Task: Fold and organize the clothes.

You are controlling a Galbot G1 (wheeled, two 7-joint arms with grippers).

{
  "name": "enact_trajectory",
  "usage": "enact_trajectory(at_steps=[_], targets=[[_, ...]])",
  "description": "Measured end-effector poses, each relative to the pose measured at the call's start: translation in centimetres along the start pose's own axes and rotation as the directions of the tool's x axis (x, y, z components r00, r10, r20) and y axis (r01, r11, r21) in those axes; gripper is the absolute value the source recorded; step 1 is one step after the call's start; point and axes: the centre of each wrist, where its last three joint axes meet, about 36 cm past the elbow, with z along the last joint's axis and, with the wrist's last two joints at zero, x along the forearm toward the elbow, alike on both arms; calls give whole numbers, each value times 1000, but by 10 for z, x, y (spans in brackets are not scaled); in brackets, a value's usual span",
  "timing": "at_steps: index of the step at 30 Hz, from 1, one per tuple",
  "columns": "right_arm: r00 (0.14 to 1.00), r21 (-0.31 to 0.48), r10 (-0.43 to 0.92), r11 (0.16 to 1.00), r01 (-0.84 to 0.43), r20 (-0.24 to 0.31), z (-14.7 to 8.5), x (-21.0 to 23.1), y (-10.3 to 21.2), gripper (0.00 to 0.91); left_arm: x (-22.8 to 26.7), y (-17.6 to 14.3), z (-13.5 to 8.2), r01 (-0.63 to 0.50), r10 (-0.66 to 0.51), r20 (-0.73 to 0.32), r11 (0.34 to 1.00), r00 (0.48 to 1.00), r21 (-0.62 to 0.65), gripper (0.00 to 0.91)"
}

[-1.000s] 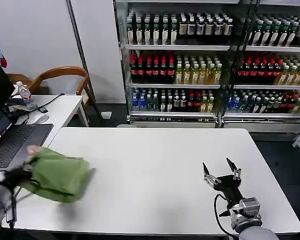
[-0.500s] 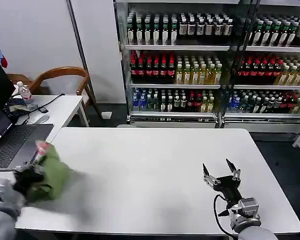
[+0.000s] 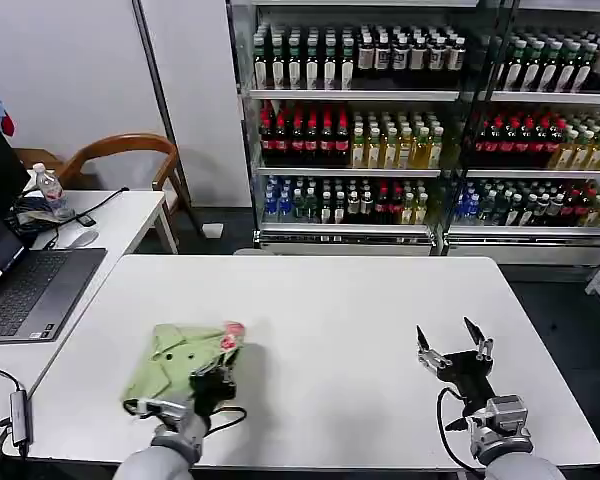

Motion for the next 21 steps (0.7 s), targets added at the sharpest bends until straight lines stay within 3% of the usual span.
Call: enact_trajectory(at_steps=[10,21], targets=[[1000,-1,14,1000,-14,8,-3,2,-4,907,-27,-22,-20,-22,19,90,999,996,31,907],[1000,-6,-12,1000,12,21,-4,-4,1,907,-12,-17,-42,-89,68,237,993,969,76,907]])
